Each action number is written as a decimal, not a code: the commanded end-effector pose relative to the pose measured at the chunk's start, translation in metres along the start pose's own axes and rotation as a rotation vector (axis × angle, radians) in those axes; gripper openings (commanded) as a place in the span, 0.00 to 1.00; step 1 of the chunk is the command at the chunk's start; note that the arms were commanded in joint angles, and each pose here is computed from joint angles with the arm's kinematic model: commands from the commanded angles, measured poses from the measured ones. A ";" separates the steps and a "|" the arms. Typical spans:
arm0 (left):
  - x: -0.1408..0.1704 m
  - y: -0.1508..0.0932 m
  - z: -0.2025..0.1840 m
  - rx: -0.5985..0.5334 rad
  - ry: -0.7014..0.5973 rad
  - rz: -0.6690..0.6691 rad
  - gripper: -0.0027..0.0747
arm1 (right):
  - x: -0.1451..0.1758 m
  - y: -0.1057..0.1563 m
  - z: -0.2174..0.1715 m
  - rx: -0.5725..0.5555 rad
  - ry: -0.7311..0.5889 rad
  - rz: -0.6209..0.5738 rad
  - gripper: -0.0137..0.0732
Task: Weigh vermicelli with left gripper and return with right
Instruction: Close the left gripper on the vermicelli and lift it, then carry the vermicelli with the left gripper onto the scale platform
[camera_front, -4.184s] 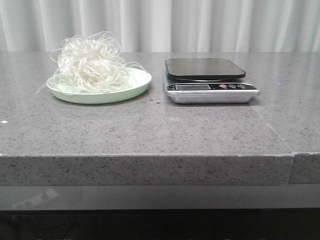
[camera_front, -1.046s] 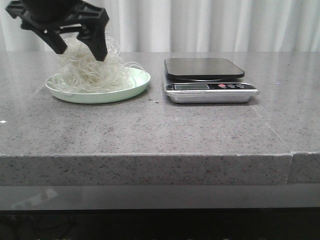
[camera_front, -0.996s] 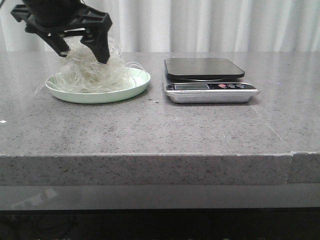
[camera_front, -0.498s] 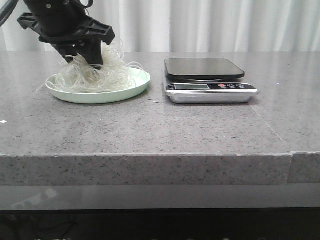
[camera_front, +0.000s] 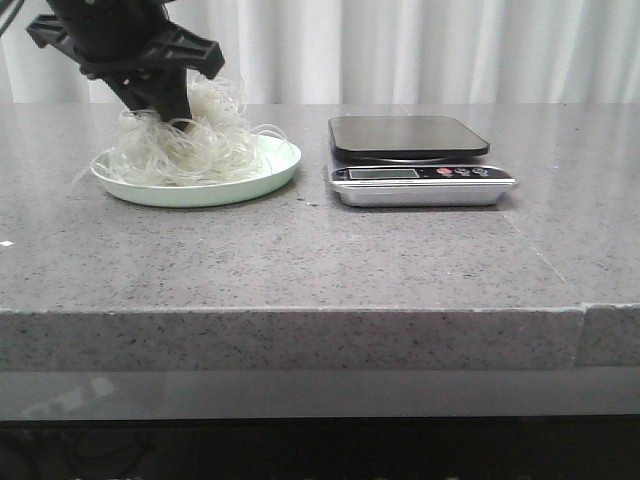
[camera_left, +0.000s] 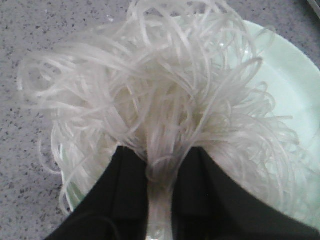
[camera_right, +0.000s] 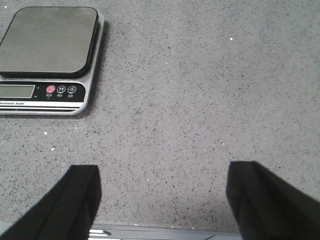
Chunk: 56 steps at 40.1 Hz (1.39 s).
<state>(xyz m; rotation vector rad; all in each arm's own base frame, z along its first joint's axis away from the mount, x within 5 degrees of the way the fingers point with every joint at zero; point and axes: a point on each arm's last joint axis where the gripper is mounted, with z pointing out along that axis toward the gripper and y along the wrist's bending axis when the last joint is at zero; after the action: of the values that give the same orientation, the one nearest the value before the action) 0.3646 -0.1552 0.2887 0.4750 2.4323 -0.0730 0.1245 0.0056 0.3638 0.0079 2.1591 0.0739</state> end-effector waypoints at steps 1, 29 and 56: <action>-0.026 -0.003 -0.054 0.017 -0.181 -0.001 0.24 | -0.012 0.000 -0.004 -0.001 -0.079 -0.006 0.88; -0.099 -0.102 -0.135 0.236 -0.606 0.142 0.24 | -0.012 0.000 -0.004 -0.001 -0.079 -0.006 0.88; -0.096 -0.147 -0.015 0.234 -0.387 0.196 0.43 | -0.012 0.000 -0.004 -0.001 -0.078 -0.006 0.88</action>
<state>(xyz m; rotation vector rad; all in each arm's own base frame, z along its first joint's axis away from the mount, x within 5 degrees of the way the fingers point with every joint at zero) 0.3808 -0.3225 0.3071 0.7706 2.1298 -0.2833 0.1245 0.0056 0.3638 0.0079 2.1591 0.0739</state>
